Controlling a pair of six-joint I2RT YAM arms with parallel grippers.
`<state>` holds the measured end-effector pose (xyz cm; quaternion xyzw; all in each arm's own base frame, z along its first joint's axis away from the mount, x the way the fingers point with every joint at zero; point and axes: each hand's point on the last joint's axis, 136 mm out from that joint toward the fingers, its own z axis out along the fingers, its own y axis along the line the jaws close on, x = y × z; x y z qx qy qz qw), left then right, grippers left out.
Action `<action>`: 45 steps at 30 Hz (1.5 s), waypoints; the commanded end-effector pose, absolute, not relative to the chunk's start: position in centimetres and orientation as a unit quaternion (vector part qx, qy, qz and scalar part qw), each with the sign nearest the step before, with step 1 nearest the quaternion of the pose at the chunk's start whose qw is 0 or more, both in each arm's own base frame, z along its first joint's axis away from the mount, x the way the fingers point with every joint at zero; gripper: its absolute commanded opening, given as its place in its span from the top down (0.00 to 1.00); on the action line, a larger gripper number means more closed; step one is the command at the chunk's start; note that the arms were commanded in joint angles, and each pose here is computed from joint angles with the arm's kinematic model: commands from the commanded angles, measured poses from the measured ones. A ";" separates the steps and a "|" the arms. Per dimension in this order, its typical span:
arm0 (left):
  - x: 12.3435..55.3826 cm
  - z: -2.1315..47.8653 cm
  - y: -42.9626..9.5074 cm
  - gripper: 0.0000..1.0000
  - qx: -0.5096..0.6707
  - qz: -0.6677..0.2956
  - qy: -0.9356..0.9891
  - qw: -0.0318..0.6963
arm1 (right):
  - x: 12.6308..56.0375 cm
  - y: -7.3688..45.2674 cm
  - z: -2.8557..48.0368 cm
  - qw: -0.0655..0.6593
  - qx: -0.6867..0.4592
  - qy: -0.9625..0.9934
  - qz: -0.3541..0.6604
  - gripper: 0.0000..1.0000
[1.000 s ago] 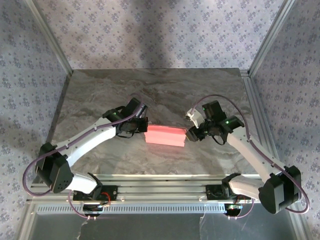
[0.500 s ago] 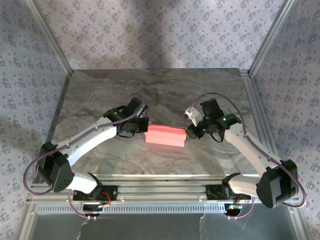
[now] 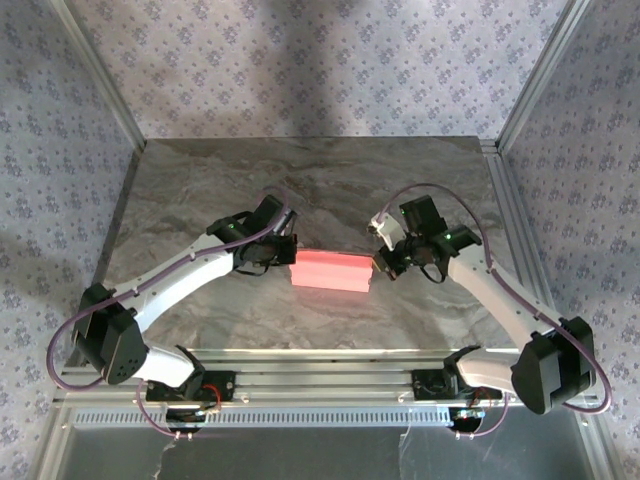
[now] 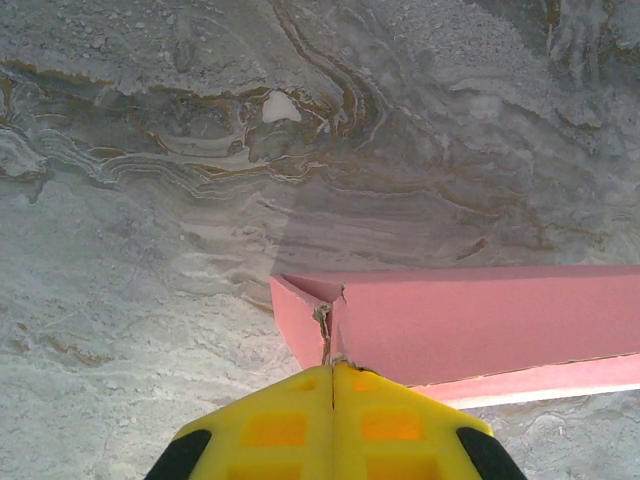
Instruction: Fold the paper box
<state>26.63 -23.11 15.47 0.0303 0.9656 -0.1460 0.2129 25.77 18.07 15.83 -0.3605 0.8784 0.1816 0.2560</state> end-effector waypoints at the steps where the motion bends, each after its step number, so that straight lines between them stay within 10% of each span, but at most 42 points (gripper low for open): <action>1: 26.3 15.3 -22.9 1.00 0.034 -0.131 0.970 0.202 | 26.4 18.7 17.3 0.264 -0.351 0.878 0.190 1.00; 45: 25.9 15.3 -25.0 1.00 0.035 -0.126 0.971 0.202 | 26.2 20.1 19.2 0.166 -0.197 0.936 0.241 1.00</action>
